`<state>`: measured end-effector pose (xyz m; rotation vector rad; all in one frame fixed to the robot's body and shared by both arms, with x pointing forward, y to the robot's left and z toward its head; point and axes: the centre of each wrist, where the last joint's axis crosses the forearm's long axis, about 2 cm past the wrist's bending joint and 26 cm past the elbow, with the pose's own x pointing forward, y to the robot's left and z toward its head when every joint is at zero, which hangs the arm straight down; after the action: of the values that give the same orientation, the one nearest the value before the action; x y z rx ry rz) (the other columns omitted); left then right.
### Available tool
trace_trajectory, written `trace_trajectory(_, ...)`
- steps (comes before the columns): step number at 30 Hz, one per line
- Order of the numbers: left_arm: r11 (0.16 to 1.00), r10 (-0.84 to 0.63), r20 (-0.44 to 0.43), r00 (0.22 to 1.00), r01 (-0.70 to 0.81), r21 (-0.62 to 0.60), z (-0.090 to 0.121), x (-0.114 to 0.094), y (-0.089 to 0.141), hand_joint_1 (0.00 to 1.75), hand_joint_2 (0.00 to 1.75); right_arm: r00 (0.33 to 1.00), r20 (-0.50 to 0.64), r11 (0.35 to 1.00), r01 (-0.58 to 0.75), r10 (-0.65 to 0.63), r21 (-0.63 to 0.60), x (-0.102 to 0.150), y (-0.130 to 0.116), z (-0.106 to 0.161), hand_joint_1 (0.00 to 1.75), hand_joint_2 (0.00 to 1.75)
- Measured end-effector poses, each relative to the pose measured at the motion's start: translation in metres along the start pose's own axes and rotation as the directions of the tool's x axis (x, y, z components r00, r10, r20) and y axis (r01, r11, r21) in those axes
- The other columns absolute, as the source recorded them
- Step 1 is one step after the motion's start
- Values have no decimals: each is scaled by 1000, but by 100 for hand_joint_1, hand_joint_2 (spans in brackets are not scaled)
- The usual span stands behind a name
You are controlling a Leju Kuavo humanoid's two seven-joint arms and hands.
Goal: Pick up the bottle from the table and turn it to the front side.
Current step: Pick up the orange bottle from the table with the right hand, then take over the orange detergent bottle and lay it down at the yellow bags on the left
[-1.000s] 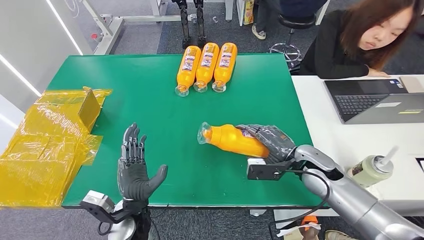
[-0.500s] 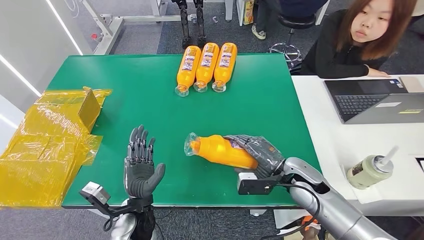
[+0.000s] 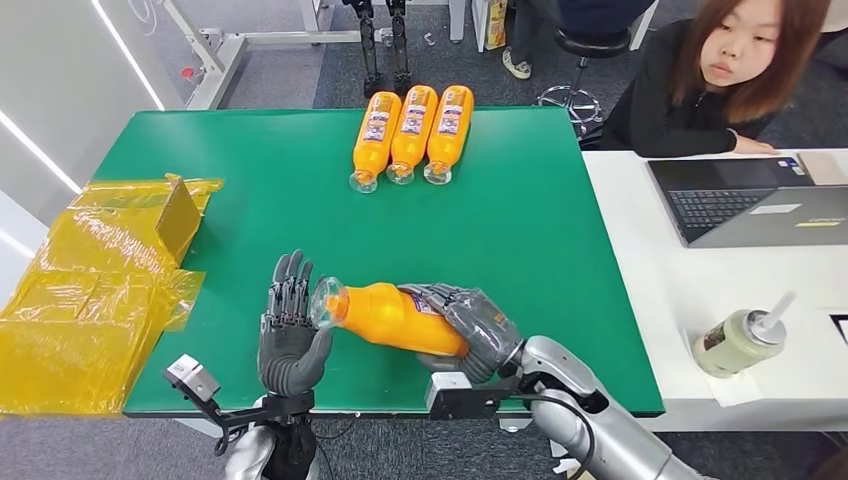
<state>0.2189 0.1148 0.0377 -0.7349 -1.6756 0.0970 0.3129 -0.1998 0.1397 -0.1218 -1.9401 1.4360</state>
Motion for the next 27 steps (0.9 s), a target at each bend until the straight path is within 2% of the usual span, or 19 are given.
trace_trajectory(5, 1000, 11, 5, 1000, -11, -4, -4, 2, -2, 0, 175, 995, 54, 996, 84, -84, -4, 22, 17, -21, 175, 175)
trace_trajectory(11, 1000, 19, 67, 998, -19, -1, -11, 16, -4, 0, 175, 973, 116, 979, 193, -199, 56, 30, 37, -40, 175, 175)
trace_trajectory(16, 1000, 22, 105, 994, -23, 10, -12, 25, -6, 0, 175, 959, 150, 969, 226, -239, 101, 30, 34, -56, 175, 175)
trace_trajectory(22, 1000, 23, 116, 993, -25, 10, -12, 28, -7, 0, 175, 959, 155, 968, 218, -236, 122, 31, 34, -63, 175, 175)
trace_trajectory(23, 1000, 23, 117, 993, -25, 11, -11, 28, -7, 11, 175, 959, 156, 968, 220, -238, 125, 31, 34, -63, 175, 175)
trace_trajectory(24, 1000, 23, 118, 993, -25, 13, -11, 28, -7, 48, 175, 958, 156, 966, 223, -242, 129, 31, 34, -64, 175, 175)
trace_trajectory(26, 1000, 23, 122, 992, -25, 16, -10, 28, -7, 135, 175, 955, 157, 963, 231, -252, 139, 31, 35, -65, 175, 175)
trace_trajectory(27, 1000, 22, 124, 992, -25, 19, -10, 28, -7, 168, 175, 954, 158, 962, 234, -255, 145, 31, 35, -65, 175, 175)
